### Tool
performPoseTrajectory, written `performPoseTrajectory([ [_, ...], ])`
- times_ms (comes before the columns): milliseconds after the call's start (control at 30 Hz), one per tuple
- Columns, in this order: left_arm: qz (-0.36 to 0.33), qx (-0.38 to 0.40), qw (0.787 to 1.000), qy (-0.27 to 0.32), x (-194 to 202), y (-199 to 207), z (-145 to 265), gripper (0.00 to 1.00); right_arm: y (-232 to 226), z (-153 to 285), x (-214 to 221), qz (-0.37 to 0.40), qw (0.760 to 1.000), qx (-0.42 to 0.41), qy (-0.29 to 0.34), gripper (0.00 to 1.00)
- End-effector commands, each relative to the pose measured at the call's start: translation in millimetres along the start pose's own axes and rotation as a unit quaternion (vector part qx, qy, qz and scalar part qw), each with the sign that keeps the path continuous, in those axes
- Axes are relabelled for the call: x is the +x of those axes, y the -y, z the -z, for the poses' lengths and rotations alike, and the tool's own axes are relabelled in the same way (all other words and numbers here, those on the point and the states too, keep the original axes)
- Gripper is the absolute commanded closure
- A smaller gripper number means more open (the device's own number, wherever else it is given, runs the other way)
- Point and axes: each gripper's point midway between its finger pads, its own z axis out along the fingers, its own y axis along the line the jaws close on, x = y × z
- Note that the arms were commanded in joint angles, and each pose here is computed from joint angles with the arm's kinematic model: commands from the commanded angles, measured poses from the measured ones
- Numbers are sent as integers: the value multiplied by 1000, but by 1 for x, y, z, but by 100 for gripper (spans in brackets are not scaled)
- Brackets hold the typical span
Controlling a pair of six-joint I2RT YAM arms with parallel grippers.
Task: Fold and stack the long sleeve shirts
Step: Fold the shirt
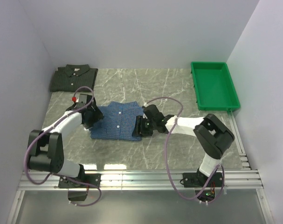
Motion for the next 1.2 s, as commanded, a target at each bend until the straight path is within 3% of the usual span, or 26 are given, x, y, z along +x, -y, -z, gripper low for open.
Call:
performPoseTrajectory([
  [0, -33, 22, 997, 65, -33, 14, 38, 22, -6, 29, -32, 9, 998, 10, 64, 40],
  [33, -51, 20, 996, 74, -35, 12, 46, 17, -4, 34, -36, 19, 997, 16, 74, 38],
  [233, -154, 71, 974, 147, -16, 47, 103, 11, 17, 68, -44, 19, 993, 56, 100, 23],
  [367, -230, 136, 956, 125, 33, 85, 115, 7, 38, 89, -47, -13, 992, 54, 110, 18],
  [500, -335, 182, 918, 114, 91, 123, 120, 4, 67, 110, -52, -21, 988, 79, 128, 15],
  [667, -464, 154, 864, 118, 141, 148, 100, 4, 85, 136, -48, -32, 984, 102, 144, 7],
  [767, -530, 136, 828, 126, 167, 159, 89, 5, 93, 149, -49, -66, 980, 80, 171, 0],
  [867, -574, 109, 800, 136, 184, 162, 76, 8, 101, 158, -49, -93, 976, 62, 189, 0],
  [1167, -644, 35, 750, 149, 203, 146, 41, 28, 118, 164, -45, -122, 971, 48, 197, 0],
])
